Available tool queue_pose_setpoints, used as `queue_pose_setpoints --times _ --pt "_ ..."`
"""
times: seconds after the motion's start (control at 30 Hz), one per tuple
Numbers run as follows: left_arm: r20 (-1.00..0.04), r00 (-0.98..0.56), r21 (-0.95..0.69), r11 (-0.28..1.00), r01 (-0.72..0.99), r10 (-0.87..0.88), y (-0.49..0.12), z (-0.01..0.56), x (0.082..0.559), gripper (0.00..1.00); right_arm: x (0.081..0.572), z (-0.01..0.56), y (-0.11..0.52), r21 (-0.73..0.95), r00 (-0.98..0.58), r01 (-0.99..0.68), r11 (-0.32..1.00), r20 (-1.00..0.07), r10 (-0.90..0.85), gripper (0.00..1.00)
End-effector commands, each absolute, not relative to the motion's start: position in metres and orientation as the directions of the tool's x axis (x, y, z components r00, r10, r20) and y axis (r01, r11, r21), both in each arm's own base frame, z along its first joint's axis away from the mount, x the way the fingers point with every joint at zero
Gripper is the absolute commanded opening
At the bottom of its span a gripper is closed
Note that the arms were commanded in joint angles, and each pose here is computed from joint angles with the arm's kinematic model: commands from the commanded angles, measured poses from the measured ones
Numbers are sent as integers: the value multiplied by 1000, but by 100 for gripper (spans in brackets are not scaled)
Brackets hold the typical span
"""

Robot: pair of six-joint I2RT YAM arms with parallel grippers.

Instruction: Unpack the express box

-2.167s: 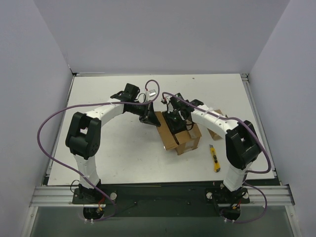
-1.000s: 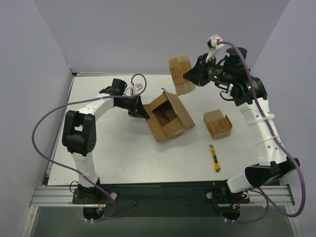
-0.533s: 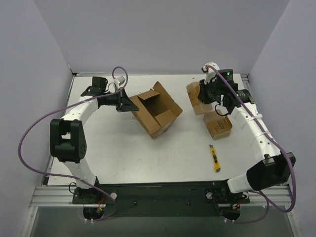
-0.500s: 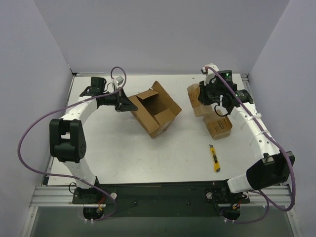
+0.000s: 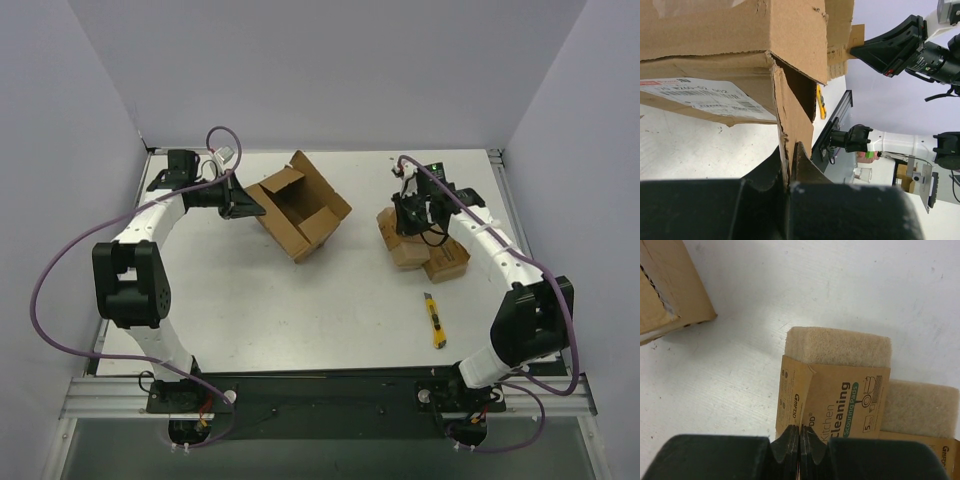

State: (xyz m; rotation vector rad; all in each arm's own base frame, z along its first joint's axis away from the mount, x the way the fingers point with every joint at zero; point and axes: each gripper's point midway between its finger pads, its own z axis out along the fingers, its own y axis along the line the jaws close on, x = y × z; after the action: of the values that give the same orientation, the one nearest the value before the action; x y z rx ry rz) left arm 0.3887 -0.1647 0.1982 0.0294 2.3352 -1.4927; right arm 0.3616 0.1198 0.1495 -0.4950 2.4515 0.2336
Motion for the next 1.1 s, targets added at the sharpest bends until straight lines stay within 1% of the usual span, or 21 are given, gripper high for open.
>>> queue_pose_setpoints --times 0.0,0.03,0.07,0.1,0.13,0.17,0.2,0.23,0.27,0.3,0.33,0.43,0.47,0.5,0.53,0.6,0.63,0.67,0.83,0.93,1.07 --pt "-387 -908 -843 461 278 -160 -162 210 390 0 347 141 122 13 -752 -392 920 -581 -312 0" --pt "-387 -908 -842 461 278 -159 -162 209 389 0 345 137 122 12 -758 -390 921 -571 -313 2" --pt "-385 -909 -843 463 275 -160 -162 209 388 1 342 136 126 28 -764 -388 921 -569 -305 34" --pt "-392 -906 -835 476 276 -163 -161 209 389 4 340 136 131 57 -764 -403 913 -571 -301 56" --pt "-394 -905 -831 483 276 -161 -160 209 389 13 341 140 138 85 -753 -428 900 -584 -303 68" --pt "-404 -901 -825 489 283 -159 -159 211 390 17 339 145 149 128 -743 -464 877 -596 -306 97" --pt "-416 -896 -815 502 289 -158 -158 212 391 21 344 156 152 128 -724 -474 871 -621 -302 98" --pt "-424 -893 -807 510 298 -151 -157 212 390 31 347 164 153 126 -713 -474 871 -636 -296 98" --pt "-439 -886 -797 518 310 -146 -156 215 392 63 352 171 152 117 -704 -462 879 -652 -283 99" --pt "-459 -878 -785 525 330 -135 -155 217 392 89 359 182 146 90 -698 -414 906 -669 -253 99" --pt "-460 -878 -776 540 325 -133 -154 215 392 90 363 189 140 66 -694 -384 921 -679 -241 99" --pt "-510 -853 -733 576 363 -111 -149 222 397 91 367 210 115 -36 -694 -289 957 -681 -235 100" --pt "-524 -845 -718 587 374 -104 -147 224 399 91 366 214 109 -62 -702 -267 962 -672 -238 100" --pt "-554 -828 -693 600 399 -90 -145 229 402 92 362 213 92 -131 -731 -216 968 -635 -249 100" --pt "-571 -817 -667 628 401 -86 -142 229 406 92 364 226 86 -153 -727 -193 969 -641 -246 100" --pt "-608 -791 -618 665 420 -66 -136 234 413 94 358 229 76 -200 -756 -171 965 -601 -259 100" --pt "-622 -781 -600 677 426 -59 -133 236 415 95 358 235 69 -233 -753 -158 959 -600 -270 100" --pt "-631 -772 -577 711 401 -77 -117 235 423 95 357 236 66 -250 -752 -152 956 -599 -276 100" --pt "-679 -729 -500 781 375 -85 -88 249 448 97 354 239 56 -289 -743 -129 949 -606 -285 100" --pt "-685 -724 -461 818 345 -81 -73 249 458 97 350 236 53 -295 -738 -137 946 -607 -296 100" --pt "-664 -746 -392 872 292 -49 -52 240 465 97 341 230 41 -326 -740 -130 937 -597 -310 100"
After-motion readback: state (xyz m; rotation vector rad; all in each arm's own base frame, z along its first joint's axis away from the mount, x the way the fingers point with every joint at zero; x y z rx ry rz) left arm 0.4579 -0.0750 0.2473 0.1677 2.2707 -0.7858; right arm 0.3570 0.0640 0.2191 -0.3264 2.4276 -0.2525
